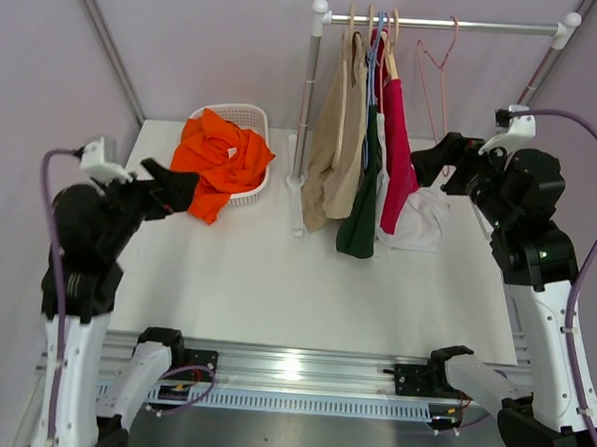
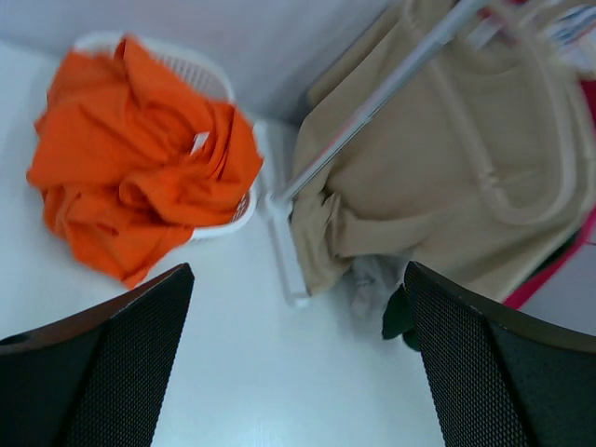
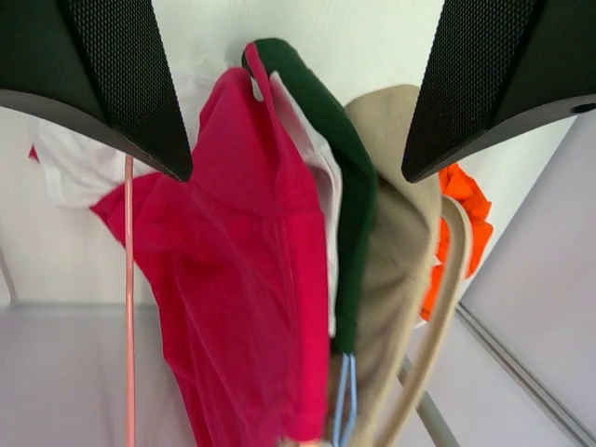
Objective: Remove the t-shirt from the hanger
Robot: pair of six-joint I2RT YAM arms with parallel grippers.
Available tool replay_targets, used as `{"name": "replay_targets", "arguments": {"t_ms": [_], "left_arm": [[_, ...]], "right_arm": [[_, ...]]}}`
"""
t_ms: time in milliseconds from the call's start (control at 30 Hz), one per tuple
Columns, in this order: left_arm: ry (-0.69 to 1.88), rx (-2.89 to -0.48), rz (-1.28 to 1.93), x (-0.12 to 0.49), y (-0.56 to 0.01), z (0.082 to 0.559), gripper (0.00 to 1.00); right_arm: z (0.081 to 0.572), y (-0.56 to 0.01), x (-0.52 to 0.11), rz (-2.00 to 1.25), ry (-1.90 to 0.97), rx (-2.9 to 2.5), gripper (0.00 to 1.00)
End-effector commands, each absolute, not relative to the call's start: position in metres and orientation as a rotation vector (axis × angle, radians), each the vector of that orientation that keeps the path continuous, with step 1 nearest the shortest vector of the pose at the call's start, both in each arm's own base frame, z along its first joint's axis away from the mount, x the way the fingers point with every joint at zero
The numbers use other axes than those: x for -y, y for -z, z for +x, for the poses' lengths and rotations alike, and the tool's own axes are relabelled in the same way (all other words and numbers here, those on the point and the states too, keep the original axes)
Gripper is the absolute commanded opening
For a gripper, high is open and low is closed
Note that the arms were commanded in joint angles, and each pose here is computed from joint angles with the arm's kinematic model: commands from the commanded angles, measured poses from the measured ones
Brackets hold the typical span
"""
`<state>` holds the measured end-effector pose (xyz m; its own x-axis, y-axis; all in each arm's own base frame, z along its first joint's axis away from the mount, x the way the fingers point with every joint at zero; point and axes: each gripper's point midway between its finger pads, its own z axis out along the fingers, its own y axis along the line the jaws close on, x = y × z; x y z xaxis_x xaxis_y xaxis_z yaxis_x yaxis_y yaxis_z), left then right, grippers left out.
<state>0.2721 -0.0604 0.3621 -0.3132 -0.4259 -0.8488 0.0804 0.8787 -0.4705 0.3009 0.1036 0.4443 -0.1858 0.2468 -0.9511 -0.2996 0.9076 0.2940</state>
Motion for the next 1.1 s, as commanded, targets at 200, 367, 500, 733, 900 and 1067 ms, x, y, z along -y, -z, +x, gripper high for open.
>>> {"name": "replay_targets", "arguments": {"t_ms": [200,367,500,733,900,1067], "left_arm": [[0.533,-1.758,-0.116,0.068,-0.36,0.213,0.99],[0.567,-1.821,-0.063,0.076,-0.328,0.209,0.99],[0.58,-1.819,-0.031,0.08,-0.31,0.203,1.0],[0.586,-1.84,0.001,0.083,-0.294,0.2,0.99],[0.582,-1.831,0.01,0.082,-0.29,0.196,0.99],[0.576,-1.837,0.012,0.082,-0.287,0.197,1.0]], "right_arm": [[0.248,-0.387,-0.097,0.03,-0.508,-1.785,0.99],[0.225,-0.358,-0.089,0.035,-0.477,-1.881,0.99],[0.214,-0.333,-0.084,0.053,-0.454,-1.954,0.99],[0.198,-0.299,-0.086,0.048,-0.491,-1.986,1.0],[0.188,-0.3,-0.085,0.029,-0.509,-1.942,0.99],[0.189,-0.298,-0.088,0.016,-0.52,-1.95,1.0]]}}
